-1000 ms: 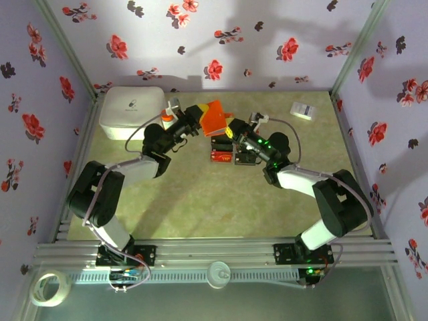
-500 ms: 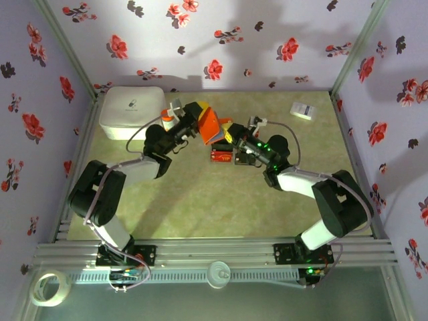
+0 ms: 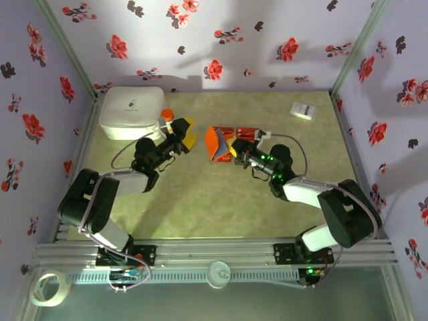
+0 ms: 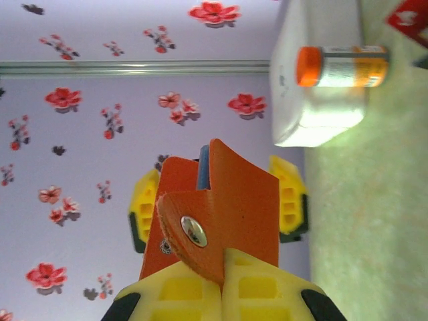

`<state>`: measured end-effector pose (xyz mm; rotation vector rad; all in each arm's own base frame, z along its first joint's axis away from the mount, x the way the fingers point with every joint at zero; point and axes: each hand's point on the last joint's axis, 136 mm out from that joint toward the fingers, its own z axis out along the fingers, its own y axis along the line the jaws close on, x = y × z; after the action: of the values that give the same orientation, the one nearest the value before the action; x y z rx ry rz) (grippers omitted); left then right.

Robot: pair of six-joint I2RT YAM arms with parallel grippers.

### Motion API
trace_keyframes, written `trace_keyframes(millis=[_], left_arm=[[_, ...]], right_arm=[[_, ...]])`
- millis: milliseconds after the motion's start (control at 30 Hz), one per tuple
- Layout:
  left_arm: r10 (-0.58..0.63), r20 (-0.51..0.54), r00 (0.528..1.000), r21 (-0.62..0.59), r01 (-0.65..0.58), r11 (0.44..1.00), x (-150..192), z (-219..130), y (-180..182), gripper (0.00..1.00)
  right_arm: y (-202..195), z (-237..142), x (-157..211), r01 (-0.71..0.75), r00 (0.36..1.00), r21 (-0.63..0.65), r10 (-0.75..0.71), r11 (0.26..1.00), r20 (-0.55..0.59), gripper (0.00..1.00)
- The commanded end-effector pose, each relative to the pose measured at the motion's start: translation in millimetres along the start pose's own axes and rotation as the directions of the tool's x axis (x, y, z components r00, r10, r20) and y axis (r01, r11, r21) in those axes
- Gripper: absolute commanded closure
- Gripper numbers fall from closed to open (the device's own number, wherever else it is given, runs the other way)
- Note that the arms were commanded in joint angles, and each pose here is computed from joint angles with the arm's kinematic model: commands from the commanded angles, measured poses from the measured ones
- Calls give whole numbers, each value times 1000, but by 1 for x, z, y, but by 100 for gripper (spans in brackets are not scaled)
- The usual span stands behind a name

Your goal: Put the credit cards into the card holder

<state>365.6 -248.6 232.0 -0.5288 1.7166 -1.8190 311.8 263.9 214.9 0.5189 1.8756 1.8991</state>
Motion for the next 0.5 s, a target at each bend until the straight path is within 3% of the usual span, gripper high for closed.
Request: trace_keyframes(millis=[0,167,233,333,467], left_arm=[[85,-44,995,-52,-88,995,7,-3,0,0],[208,-163,964,-270,-247,931,16,-3,11,0],[274,-256,927,-401,-359,843,24,-7,17,0],[356,-426,832,-538,-549,640,36,-17,23,0],[370,-595,713,-570,-700,430,52,-20,31,0]], right_arm=[[-3,-11,0,50,998,-4,-50,999,28,100],[-24,-25,4,56,997,45,-58,997,51,100],[-32,-30,5,55,997,67,-59,996,59,100],[-40,-35,6,55,996,88,-61,995,66,100],[-47,-38,7,60,995,110,-68,992,69,100]])
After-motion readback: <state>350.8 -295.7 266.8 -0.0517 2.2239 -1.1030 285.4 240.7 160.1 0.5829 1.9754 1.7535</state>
